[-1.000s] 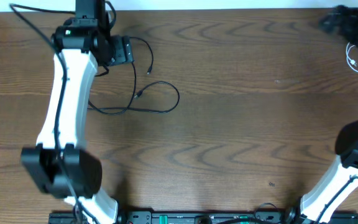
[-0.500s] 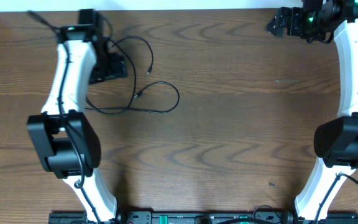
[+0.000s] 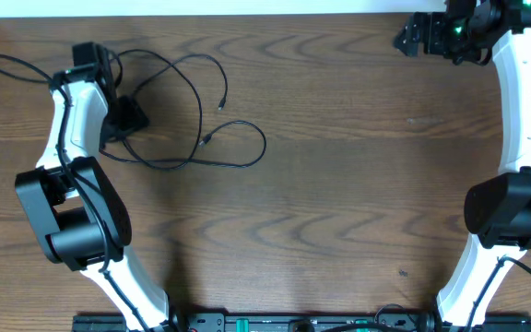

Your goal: Untangle cables

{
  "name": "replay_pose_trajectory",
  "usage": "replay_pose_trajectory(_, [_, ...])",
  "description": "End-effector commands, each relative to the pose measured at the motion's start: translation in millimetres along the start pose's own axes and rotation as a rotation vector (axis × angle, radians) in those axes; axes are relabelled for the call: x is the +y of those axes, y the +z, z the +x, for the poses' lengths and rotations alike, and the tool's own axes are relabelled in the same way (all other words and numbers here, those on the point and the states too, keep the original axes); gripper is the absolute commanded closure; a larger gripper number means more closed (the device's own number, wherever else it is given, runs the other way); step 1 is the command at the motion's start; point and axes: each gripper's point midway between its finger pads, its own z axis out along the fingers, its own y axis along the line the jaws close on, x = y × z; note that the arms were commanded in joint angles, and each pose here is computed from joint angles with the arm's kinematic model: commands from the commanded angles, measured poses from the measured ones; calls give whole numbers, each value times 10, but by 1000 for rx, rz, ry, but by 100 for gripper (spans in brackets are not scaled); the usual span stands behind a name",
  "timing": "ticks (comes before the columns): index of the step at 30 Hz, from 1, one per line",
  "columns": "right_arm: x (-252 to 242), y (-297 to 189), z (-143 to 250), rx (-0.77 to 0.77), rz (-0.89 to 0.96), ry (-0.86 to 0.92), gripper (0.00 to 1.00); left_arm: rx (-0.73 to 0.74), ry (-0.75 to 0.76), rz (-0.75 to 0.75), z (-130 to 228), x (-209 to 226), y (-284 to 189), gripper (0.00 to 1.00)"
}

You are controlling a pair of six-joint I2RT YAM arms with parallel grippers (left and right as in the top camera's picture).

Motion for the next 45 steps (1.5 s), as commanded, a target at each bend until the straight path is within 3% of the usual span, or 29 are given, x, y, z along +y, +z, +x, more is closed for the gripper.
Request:
replay_pose_trajectory(1, [93, -177, -56, -39, 3, -37, 1, 59, -68, -48, 229, 120, 201, 18])
replay_pose_trajectory(11, [112, -173, -52, -37, -2, -38, 1, 103, -184, -71, 492, 153, 438, 22])
replay_pose_trajectory(17, [194, -150, -38, -32, -11, -52, 1, 97, -189, -69, 580, 129, 572, 32])
replay_pose_trajectory(21, [247, -136, -29, -29, -17, -61, 1, 103, -196, -59, 669, 92, 658, 51])
replay_pose_trajectory(24, [304, -120, -19, -25, -22, -71, 1, 127, -178, -52, 775, 37, 687, 86])
replay_pose_trajectory(25, [328, -114, -16, -24, -25, -76, 1, 131, -166, -53, 810, 9, 691, 92])
replay_pose_trajectory(29, [397, -95, -9, -23, -32, -88, 1, 134, -115, -51, 912, -140, 695, 92])
replay_pose_trajectory(36, [432, -86, 8, -17, -35, -93, 1, 143, 123, 127, 1216, -975, 589, 93])
replay_pose_trajectory(39, [435, -86, 6, -17, -36, -94, 1, 129, 303, 249, 1406, -1446, 490, 93])
replay_pose_trajectory(45, [435, -86, 5, -18, -36, -94, 1, 33, 760, 305, 1720, -2012, 188, 92])
